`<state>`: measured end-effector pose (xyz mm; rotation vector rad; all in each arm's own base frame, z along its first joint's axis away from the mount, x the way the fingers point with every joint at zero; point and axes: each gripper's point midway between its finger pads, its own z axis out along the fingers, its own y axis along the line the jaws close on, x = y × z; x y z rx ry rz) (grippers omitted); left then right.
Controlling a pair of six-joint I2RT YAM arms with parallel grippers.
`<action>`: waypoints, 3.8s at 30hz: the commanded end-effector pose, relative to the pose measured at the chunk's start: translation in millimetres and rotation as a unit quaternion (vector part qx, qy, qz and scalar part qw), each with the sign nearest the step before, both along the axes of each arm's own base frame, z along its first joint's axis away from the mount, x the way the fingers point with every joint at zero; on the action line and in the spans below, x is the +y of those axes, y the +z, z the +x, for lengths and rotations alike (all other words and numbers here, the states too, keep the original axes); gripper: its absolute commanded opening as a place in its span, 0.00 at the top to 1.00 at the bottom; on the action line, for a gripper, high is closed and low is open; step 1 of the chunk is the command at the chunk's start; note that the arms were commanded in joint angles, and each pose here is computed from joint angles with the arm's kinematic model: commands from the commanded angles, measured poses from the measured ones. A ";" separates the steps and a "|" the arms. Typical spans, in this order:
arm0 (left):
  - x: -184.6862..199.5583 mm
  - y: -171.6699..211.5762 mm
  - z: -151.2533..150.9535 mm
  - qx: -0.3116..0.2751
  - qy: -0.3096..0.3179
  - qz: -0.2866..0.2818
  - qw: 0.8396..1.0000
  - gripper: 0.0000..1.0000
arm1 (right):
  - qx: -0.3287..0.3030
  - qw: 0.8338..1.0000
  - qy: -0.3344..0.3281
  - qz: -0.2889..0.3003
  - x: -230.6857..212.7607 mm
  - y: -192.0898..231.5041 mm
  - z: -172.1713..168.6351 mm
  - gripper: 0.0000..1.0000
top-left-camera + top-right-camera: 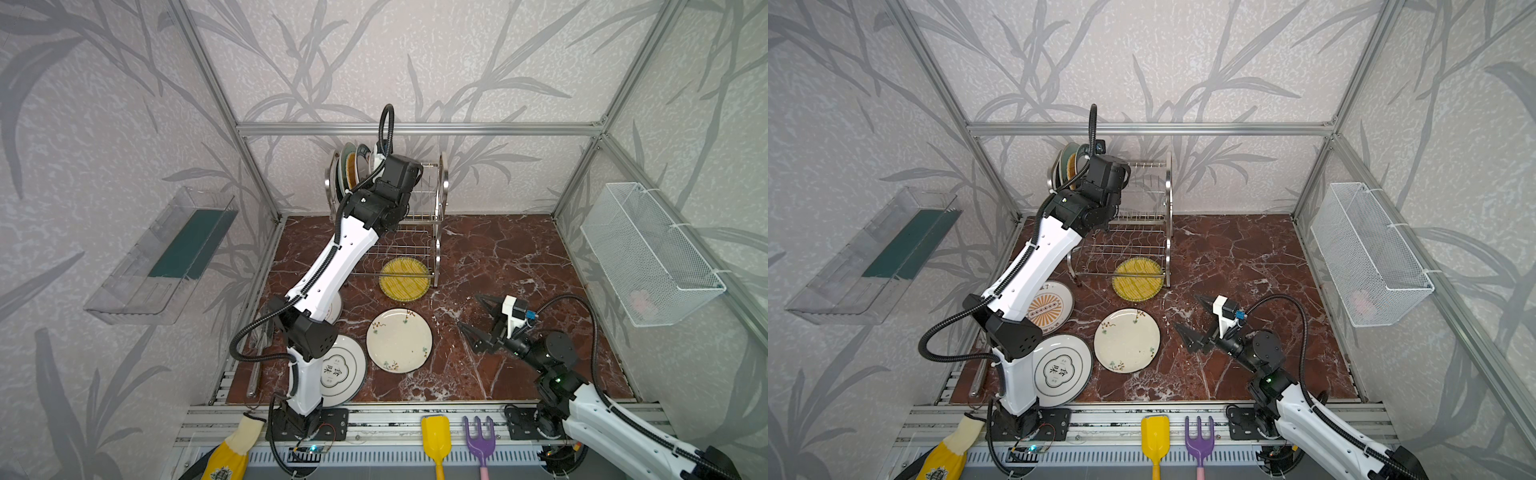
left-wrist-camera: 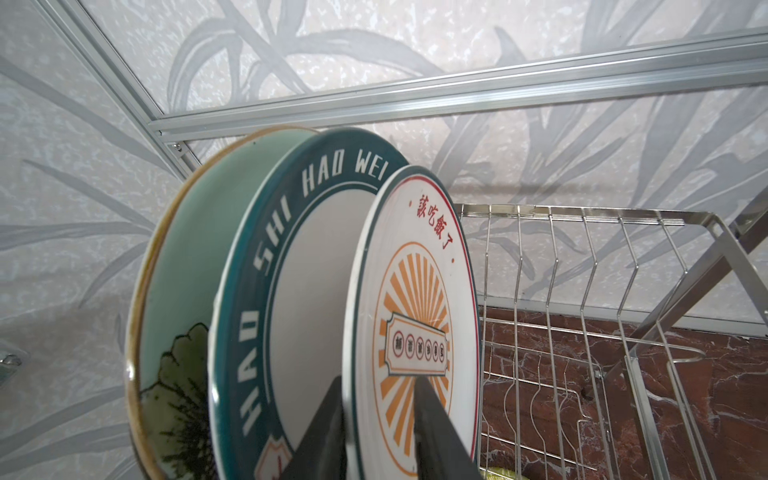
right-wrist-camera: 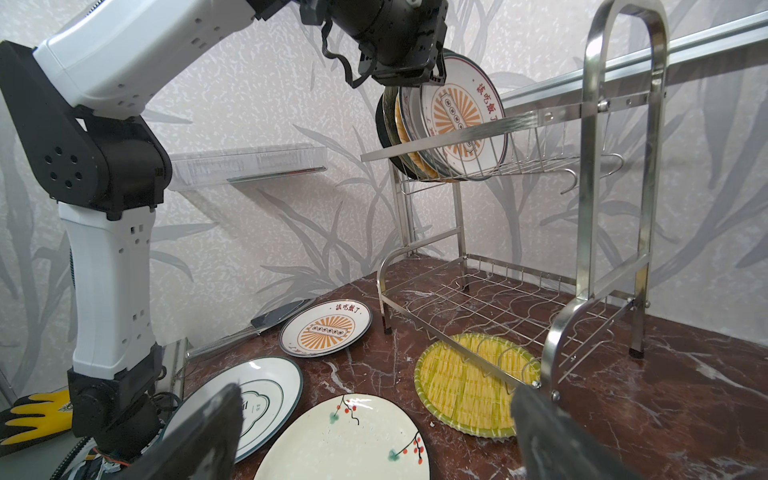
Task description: Load the plates into the dish rack
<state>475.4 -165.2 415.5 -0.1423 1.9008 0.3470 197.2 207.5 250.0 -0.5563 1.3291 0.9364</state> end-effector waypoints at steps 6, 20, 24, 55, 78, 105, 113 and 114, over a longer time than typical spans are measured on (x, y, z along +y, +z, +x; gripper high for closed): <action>5.5 40.9 -17.8 -0.031 -0.021 -0.027 0.999 0.64 | -0.014 1.000 -0.005 0.018 -0.6 20.6 1.1 0.01; -4.9 77.4 -64.4 -0.024 -0.153 -0.126 0.980 0.20 | 0.052 0.997 -0.058 0.003 -8.7 3.2 22.2 0.01; -20.1 78.1 -93.4 -0.003 -0.231 -0.177 0.957 0.18 | 0.084 0.994 -0.074 0.005 -10.9 -2.0 29.9 0.01; 15.9 -203.7 -263.6 0.198 -0.298 -0.462 0.812 0.05 | 0.384 0.912 -0.101 -0.099 3.6 -127.7 49.2 0.07; 41.9 -201.4 -229.8 0.136 -0.296 -0.563 0.760 0.06 | 0.512 0.850 -0.042 -0.112 93.2 -212.8 41.7 0.39; 43.8 -197.9 -230.8 0.122 -0.297 -0.569 0.757 0.06 | 0.550 0.832 -0.064 -0.036 92.1 -228.1 38.6 0.82; 50.3 -199.6 -228.6 0.113 -0.282 -0.568 0.765 0.06 | 0.534 0.841 -0.083 -0.005 76.1 -201.7 47.0 0.98; 51.2 -199.7 -228.0 0.112 -0.280 -0.569 0.765 0.06 | 0.539 0.837 -0.091 -0.011 71.5 -203.5 45.7 1.00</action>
